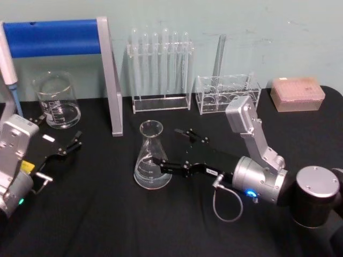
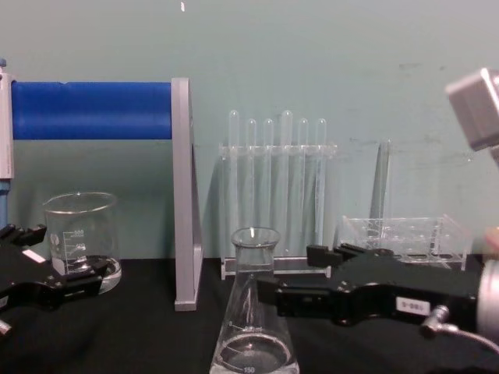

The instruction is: Grasp the erlenmeyer flask with one hand, shake it three times, then place it back.

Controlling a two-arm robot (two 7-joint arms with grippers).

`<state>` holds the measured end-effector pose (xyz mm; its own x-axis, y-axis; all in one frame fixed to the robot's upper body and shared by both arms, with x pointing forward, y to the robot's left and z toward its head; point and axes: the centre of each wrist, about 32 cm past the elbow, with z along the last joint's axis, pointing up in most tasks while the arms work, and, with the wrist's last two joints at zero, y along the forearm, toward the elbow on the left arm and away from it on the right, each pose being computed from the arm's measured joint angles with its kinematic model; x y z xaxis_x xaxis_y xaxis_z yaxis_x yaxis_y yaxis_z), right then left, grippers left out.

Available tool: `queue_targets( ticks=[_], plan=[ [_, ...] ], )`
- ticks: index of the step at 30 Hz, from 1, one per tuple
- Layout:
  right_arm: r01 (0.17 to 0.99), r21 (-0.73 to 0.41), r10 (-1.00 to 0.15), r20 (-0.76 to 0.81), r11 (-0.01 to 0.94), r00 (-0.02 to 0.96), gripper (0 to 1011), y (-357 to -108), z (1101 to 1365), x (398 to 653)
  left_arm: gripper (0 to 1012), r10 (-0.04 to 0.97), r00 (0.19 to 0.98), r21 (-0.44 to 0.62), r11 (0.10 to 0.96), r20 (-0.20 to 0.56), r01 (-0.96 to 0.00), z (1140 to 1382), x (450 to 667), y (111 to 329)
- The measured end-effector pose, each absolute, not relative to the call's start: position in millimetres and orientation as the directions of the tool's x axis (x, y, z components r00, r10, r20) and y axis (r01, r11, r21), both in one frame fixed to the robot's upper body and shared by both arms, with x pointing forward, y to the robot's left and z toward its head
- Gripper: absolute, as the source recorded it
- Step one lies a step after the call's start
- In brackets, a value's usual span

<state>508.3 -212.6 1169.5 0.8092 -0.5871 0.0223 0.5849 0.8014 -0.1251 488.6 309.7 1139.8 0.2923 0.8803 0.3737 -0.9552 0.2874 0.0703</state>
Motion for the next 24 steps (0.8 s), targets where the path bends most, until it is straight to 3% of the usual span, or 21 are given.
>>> queue_targets(
  ticks=[13, 24],
  plan=[
    [0.605, -0.159, -0.607, 0.035, 0.781, 0.794, 1000, -233.1, 1181.0, 495.0, 1001, 0.880, 0.292, 0.070, 0.287, 0.374, -0.955, 1139.8, 488.6, 309.7],
    [0.775, -0.123, -0.766, 0.118, 0.620, 0.632, 1000, -251.2, 1187.8, 494.3, 1001, 0.880, 0.292, 0.070, 0.287, 0.374, -0.955, 1139.8, 488.6, 309.7]
  ],
)
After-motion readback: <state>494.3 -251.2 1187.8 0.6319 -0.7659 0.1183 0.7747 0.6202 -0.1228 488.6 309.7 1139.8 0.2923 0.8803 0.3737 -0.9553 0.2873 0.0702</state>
